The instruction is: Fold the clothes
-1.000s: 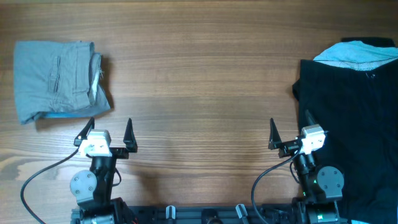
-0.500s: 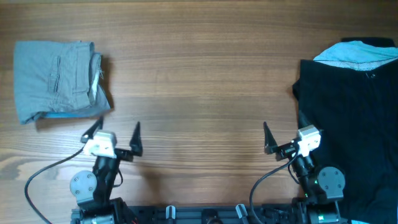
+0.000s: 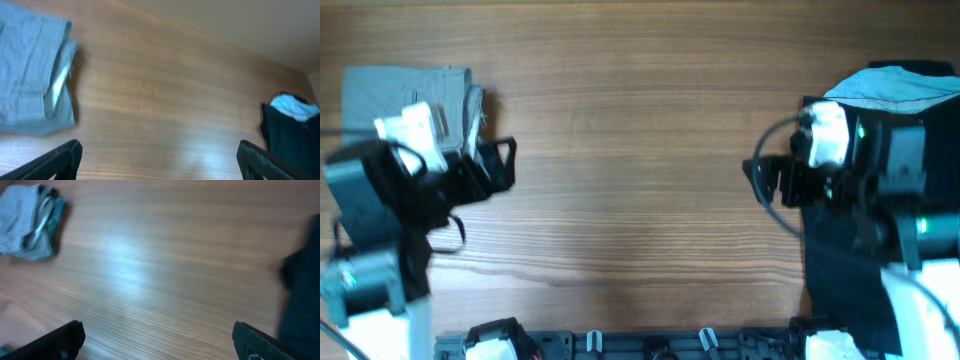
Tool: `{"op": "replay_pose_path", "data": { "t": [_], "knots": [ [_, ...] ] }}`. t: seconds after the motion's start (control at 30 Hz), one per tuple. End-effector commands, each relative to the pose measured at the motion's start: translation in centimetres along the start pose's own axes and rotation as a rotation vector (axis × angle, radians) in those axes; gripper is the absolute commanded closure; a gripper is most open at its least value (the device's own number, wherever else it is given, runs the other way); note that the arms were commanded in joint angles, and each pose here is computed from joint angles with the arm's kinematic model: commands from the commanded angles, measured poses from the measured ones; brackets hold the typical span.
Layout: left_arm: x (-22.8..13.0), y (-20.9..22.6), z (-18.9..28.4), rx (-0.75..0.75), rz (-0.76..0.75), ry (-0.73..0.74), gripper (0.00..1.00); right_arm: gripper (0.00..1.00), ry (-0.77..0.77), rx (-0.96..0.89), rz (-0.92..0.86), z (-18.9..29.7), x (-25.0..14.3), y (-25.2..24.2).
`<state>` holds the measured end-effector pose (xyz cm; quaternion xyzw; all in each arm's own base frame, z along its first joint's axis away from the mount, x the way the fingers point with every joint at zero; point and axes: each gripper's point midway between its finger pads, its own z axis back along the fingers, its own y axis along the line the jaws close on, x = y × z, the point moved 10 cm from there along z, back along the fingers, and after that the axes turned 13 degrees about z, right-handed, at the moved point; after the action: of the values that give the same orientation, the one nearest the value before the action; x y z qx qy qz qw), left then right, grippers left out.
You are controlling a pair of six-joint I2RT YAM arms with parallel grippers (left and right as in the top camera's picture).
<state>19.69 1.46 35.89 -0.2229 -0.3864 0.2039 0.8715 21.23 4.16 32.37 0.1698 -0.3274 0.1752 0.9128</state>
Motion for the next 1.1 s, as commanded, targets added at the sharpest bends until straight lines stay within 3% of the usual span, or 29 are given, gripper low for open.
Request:
{"op": "replay_pose_path", "data": {
  "t": [0.0,0.1,0.17,0.3,0.47,0.63,0.73,0.83,0.87,1.07],
  "knots": [
    [3.3,-2.7,1.0,-0.096,-0.014,-0.007,0.0,0.0,-0.024,0.133,-0.006,-2.1,2.9,-0.5],
    [4.0,-2.6,0.1,-0.099,-0.014,-0.004,0.0,0.05,-0.008,-0.285,-0.292,-6.3,4.2,-6.7],
    [4.3,-2.6,-0.2,-0.1,-0.015,-0.007,0.0,0.11,0.011,-0.436,-0.365,-9.0,4.1,-10.8],
    [5.2,-3.0,-0.2,-0.127,-0.046,-0.065,0.0,0.16,0.171,-0.488,-0.487,-16.6,0.4,-18.9],
    [5.6,-2.6,-1.4,-0.116,-0.033,-0.041,0.0,0.19,0.32,-0.509,-0.448,-21.9,-3.0,-23.0],
    [5.1,-1.5,-5.1,-0.069,0.02,0.106,0.02,0.39,0.324,-0.586,-0.462,-22.2,-3.3,-23.7],
    [4.8,-1.4,-7.1,-0.058,0.029,0.171,0.05,0.71,0.312,-0.618,-0.531,-22.0,-3.5,-23.8],
    [4.8,-1.4,-7.4,-0.057,0.03,0.179,0.07,0.92,0.284,-0.616,-0.535,-21.0,-2.6,-23.5],
    [4.8,-1.4,-7.4,-0.057,0.03,0.179,0.07,0.96,0.268,-0.619,-0.532,-20.5,-2.2,-23.3],
    [4.9,-1.6,-6.9,-0.067,0.02,0.159,0.15,0.96,-0.01,-0.61,-0.414,-11.8,4.2,-19.9]
  ]
}}
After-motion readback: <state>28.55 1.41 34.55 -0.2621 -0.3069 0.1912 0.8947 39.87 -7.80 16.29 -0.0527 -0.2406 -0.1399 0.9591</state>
